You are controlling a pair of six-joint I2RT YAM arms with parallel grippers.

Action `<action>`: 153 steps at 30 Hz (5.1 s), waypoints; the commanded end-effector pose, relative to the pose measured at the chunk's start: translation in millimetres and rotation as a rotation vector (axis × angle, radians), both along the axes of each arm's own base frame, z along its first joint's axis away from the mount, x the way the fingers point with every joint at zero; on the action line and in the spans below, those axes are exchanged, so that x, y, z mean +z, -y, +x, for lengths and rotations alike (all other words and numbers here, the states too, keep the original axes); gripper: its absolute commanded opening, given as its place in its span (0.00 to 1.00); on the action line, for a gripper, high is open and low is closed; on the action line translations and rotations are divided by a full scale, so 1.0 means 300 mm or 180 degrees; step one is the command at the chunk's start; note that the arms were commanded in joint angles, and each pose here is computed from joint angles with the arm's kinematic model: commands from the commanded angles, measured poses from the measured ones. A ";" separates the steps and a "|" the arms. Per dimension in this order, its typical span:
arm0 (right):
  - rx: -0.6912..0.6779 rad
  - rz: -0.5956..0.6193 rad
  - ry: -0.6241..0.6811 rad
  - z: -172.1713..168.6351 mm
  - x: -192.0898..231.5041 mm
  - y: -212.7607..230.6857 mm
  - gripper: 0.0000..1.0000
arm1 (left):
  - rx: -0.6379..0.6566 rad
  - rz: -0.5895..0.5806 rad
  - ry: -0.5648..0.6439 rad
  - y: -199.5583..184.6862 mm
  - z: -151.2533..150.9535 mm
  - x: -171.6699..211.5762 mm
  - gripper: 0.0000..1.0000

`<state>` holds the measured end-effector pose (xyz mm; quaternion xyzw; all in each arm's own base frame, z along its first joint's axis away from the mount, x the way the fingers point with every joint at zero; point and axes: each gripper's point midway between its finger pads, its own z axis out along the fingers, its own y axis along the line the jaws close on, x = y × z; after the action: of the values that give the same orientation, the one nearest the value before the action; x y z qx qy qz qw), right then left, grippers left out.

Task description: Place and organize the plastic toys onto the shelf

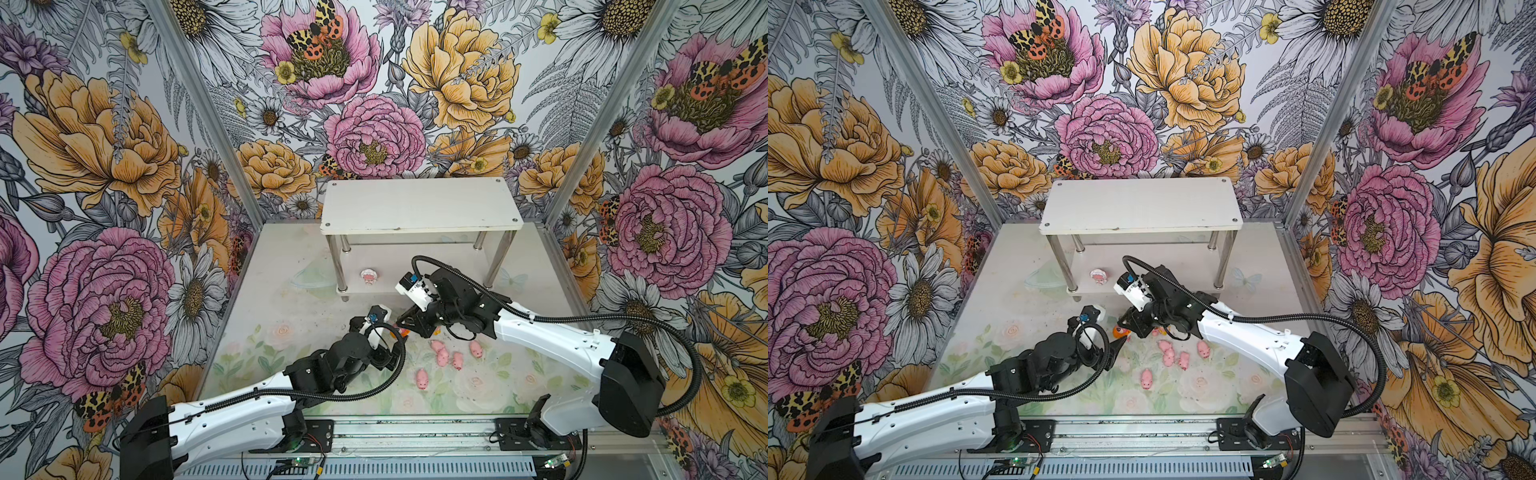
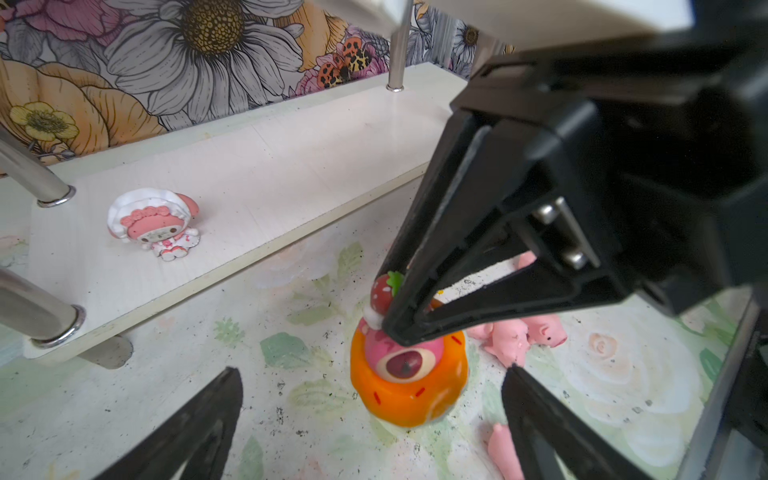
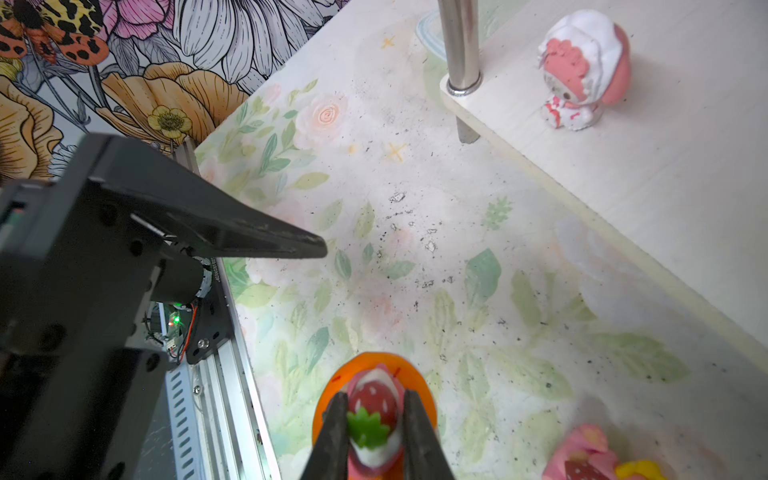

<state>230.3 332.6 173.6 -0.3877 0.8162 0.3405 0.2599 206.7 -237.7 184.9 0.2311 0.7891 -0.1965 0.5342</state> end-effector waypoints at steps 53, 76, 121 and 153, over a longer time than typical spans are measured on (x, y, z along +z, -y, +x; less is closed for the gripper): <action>0.1036 0.0333 0.1701 0.526 -0.002 0.010 0.00 | 0.1657 -0.1002 -0.0878 -0.373 0.139 -0.080 0.99; 0.0849 0.0304 0.1366 0.551 -0.065 0.148 0.00 | 0.1576 -0.0904 -0.0990 -0.319 0.183 -0.097 0.99; 0.0781 0.0246 0.1122 0.607 -0.135 0.146 0.34 | 0.1511 -0.0833 -0.1087 -0.285 0.204 -0.122 0.99; 0.0638 0.0319 0.0959 0.642 -0.129 0.135 0.56 | 0.1491 -0.0835 -0.1092 -0.281 0.205 -0.122 0.99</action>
<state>414.3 291.4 132.9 -0.5089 0.7041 0.3384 0.3616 262.9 -147.5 131.8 -0.0696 0.8780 -0.1855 0.4358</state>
